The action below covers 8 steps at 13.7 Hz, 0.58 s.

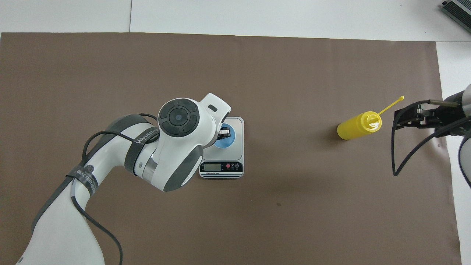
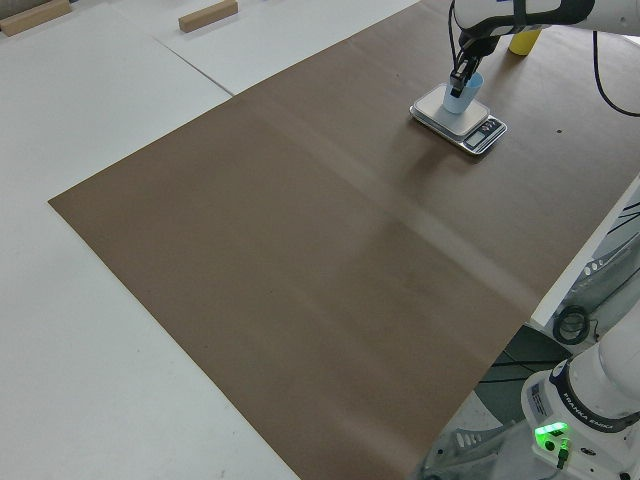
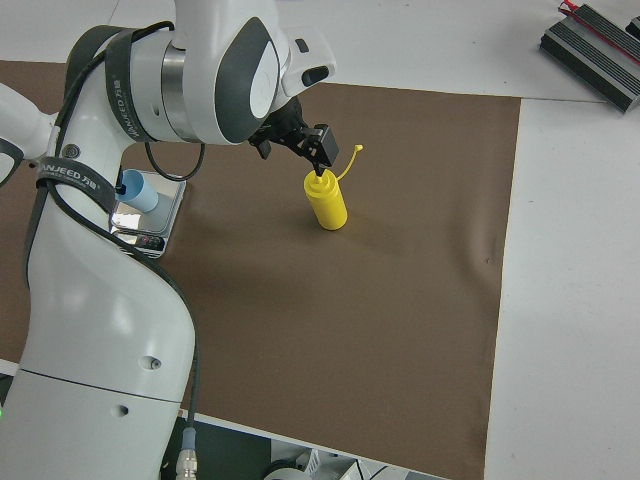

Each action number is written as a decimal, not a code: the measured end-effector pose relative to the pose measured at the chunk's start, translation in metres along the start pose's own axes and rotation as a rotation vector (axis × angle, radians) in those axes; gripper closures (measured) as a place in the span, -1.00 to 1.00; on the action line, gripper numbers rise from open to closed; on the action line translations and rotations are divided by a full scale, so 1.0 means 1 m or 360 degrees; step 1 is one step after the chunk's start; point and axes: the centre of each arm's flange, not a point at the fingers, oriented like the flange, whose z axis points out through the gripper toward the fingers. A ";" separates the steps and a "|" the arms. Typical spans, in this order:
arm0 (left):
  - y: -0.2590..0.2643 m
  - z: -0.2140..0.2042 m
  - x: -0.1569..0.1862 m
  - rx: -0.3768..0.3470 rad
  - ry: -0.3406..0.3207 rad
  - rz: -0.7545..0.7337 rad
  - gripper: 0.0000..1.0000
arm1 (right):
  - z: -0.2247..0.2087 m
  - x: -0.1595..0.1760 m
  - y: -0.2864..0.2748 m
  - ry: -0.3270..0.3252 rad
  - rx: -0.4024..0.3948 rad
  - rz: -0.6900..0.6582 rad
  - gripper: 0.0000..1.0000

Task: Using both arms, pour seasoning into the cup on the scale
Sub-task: 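Lift the blue cup with the left gripper and carry it over the scale, then set the cup on the scale and open the left gripper while the right gripper opens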

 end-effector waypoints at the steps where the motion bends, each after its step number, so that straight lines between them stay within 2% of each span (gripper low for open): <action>1: 0.000 -0.001 0.001 -0.0001 0.0003 -0.0003 0.22 | 0.000 0.001 0.002 -0.0007 0.0027 0.0049 -1.00; 4: -0.020 -0.023 0.017 0.0008 0.0037 -0.0058 -0.55 | 0.000 0.003 0.006 -0.0005 0.0067 0.0232 -1.00; 6: -0.065 -0.060 0.041 0.0030 0.0064 -0.0078 -1.00 | 0.001 0.008 0.014 0.0004 0.0129 0.0358 -1.00; 8: -0.115 -0.083 0.063 0.0049 0.0074 -0.0071 -1.00 | 0.011 0.020 0.039 -0.0033 0.0202 0.0534 -1.00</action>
